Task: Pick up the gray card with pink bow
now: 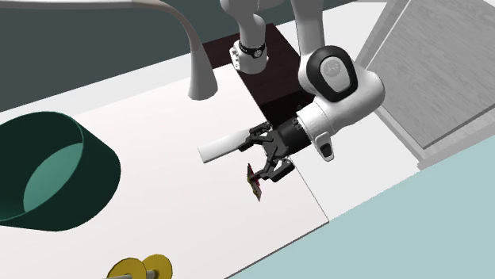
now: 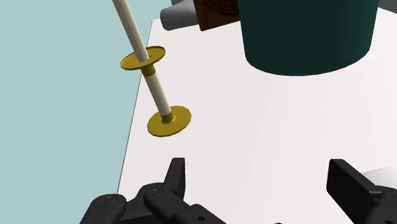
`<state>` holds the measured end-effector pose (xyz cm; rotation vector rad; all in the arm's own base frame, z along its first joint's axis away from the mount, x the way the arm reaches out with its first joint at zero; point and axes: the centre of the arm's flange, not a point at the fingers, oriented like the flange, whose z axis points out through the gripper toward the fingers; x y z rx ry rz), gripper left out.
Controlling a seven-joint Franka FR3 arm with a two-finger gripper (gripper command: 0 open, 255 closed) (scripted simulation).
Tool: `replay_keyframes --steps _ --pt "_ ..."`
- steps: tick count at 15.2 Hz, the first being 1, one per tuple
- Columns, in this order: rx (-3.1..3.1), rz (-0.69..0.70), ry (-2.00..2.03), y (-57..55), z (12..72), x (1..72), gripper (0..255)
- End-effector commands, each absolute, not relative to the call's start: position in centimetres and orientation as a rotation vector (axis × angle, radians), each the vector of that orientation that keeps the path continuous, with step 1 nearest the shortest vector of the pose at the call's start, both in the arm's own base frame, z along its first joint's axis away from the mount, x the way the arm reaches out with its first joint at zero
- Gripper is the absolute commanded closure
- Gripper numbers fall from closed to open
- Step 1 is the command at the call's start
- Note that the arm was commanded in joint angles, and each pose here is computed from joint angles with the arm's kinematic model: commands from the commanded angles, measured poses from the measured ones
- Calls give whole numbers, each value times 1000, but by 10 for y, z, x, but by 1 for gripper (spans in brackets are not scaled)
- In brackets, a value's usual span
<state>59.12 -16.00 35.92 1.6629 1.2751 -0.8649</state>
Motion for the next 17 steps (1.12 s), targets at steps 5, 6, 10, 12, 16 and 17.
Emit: replay_keyframes --steps 5,6,10,12,16,17 --pt "1558 -908 1313 -169 324 604 0" --pt "1558 -908 1313 -169 319 604 0" --pt "1558 -908 1313 -169 305 604 0" --pt "1558 -908 1313 -169 305 603 255" --pt "1558 -908 1313 -168 305 603 255" --pt "1558 -908 1313 -168 305 603 255"
